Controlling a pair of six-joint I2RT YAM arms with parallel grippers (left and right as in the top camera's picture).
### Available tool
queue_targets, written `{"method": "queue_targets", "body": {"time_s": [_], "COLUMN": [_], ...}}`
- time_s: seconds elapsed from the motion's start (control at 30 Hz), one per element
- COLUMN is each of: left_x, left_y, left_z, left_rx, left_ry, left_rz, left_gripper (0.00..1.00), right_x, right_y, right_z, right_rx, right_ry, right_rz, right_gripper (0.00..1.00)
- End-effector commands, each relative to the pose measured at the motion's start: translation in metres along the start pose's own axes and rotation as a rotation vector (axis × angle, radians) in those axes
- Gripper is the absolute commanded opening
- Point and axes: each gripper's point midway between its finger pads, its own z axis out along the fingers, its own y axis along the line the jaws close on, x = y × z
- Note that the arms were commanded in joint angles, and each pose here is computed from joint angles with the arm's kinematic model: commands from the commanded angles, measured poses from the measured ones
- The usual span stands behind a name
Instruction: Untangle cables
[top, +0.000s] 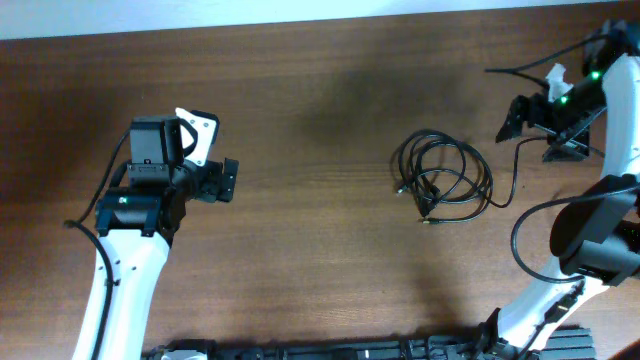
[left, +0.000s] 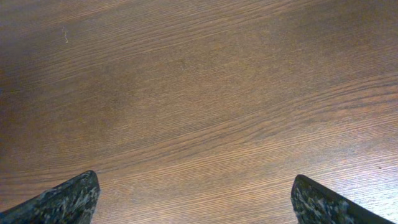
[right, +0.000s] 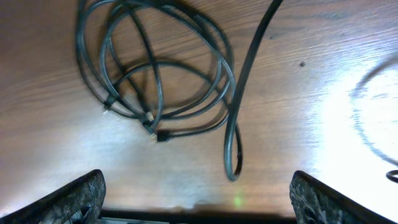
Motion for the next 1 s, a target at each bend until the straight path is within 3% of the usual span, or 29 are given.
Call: {"method": "queue_targets", "body": {"time_s": [0.0, 0.17, 0.2, 0.27, 0.3, 0.5, 0.6, 0.8, 0.97], "left_x": [-0.003, -0.003, -0.003, -0.003, -0.003, -0.003, -0.003, -0.003, -0.003], "left_y": [0.0, 0.0, 0.0, 0.0, 0.0, 0.0, 0.0, 0.0, 0.0], "left_z": [-0.004, -0.004, -0.004, -0.004, -0.004, -0.004, -0.004, -0.004, -0.004], "left_rx": [0.006, 0.006, 0.006, 0.006, 0.006, 0.006, 0.006, 0.006, 0.006], "left_ry": [-0.018, -0.018, -0.018, -0.018, -0.018, -0.018, -0.018, -0.018, -0.018], "left_rz": [0.007, 0.007, 0.007, 0.007, 0.007, 0.007, 0.007, 0.007, 0.007], "left_gripper": [0.99, 0.99, 0.99, 0.99, 0.99, 0.99, 0.99, 0.99, 0.99], "right_x": [0.005, 0.01, 0.01, 0.012, 0.013, 0.005, -0.001, -0.011, 0.008], "right_y": [-0.022, -0.027, -0.028, -0.03, -0.03, -0.021, -0.008, 0.03, 0.084], "right_z": [0.022, 0.059, 0.064, 0.072, 0.075, 0.072, 0.043, -0.085, -0.201], "right_rx": [0.123, 0.108, 0.105, 0.105, 0.105, 0.051, 0.019, -0.035, -0.193], "right_ry": [0.043, 0.081, 0.082, 0.091, 0.094, 0.063, 0.005, -0.304, -0.635], "right_rz": [0.068, 0.086, 0.086, 0.088, 0.093, 0.08, 0.041, -0.036, -0.175], "right_gripper": [0.92, 0.89, 0.78, 0.07, 0.04, 0.04, 0.04, 0.04, 0.04]}}
